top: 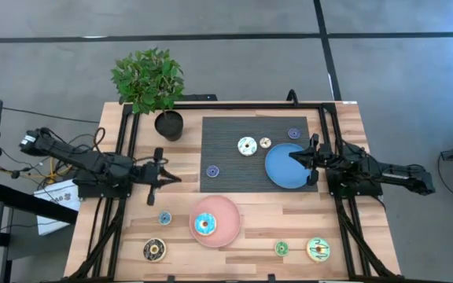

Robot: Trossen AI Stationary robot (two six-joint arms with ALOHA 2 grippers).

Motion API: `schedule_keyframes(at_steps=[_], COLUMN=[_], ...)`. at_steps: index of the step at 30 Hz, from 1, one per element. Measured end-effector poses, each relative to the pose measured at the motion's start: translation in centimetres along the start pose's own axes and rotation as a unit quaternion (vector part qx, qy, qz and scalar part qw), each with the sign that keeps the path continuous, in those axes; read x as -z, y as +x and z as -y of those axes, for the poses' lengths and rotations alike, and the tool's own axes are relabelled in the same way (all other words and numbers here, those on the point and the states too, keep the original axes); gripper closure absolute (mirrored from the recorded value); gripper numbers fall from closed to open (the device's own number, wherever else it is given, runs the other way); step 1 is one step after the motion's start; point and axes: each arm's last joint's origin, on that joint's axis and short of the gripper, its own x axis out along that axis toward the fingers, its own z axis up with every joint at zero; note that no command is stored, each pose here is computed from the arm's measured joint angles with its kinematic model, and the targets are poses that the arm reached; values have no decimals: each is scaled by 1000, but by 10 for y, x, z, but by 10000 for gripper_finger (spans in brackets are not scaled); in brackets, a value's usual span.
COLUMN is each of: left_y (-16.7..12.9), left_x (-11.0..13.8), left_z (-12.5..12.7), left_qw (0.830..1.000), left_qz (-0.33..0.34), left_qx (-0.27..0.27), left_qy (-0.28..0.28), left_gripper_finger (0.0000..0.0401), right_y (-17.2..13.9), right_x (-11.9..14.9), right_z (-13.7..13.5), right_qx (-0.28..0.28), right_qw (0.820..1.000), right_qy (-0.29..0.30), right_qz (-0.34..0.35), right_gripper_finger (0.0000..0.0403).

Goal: Pick & Place donuts
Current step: Put the small dark blue donut onto the blue plate

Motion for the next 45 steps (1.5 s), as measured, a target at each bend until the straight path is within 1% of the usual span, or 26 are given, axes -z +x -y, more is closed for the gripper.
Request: schedule_keyframes(at_steps=[3, 5, 8, 11, 15, 18, 22, 26, 27, 30, 31, 33, 35, 39, 41, 45], left_y=[-2, -2, -2, -1, -1, -1, -1, -1, -1, -1, -1, -1, -1, -1, -3, -7], left_x=[2, 2, 3, 3, 3, 3, 3, 3, 3, 4, 4, 5, 7, 12, 14, 16], left_z=[-7, -10, -13, -15, -17, -18, -17, -16, -16, -15, -15, -14, -14, -13, -14, -16], left_qw=[999, 999, 999, 998, 995, 994, 994, 996, 996, 998, 998, 999, 999, 999, 999, 998], left_qz=[12, 13, 7, 9, 8, 9, 9, 10, 10, 8, 7, 1, -8, -35, -46, -56], left_qx=[-23, -38, -54, -62, -91, -99, -98, -78, -72, -51, -49, -41, -35, -26, -26, -13], left_qy=[-28, -35, -3, 4, -28, -43, -43, -51, -50, -36, -31, -26, -22, -3, -1, -2], left_gripper_finger=[401, 401, 401, 401, 401, 401, 401, 401, 401, 401, 401, 401, 401, 401, 401, 401], right_y=[0, 0, 0, 0, 0, 0, 0, 0, 0, 0, 0, 0, -2, -4, -1, 12], right_x=[0, 0, 0, 0, 0, 0, 0, 0, 0, -1, -1, -4, -11, -38, -46, -68], right_z=[0, 0, 0, 0, 0, 0, 0, 0, 0, 3, 3, 4, 4, 3, 3, 1], right_qx=[0, 0, 0, 0, 0, 0, 0, 1, 3, 27, 35, 44, 54, 91, 114, 138], right_qw=[1000, 1000, 1000, 1000, 1000, 1000, 1000, 1000, 1000, 997, 995, 995, 993, 989, 988, 986], right_qy=[0, 0, 0, 0, 0, 0, 0, 2, 11, 76, 88, 92, 93, 95, 94, 92], right_qz=[0, 0, 0, 0, 0, 0, 0, 2, 2, 7, 10, 24, 39, 70, 54, 29], right_gripper_finger=[403, 403, 403, 403, 403, 403, 403, 403, 403, 403, 403, 403, 403, 403, 403, 403])
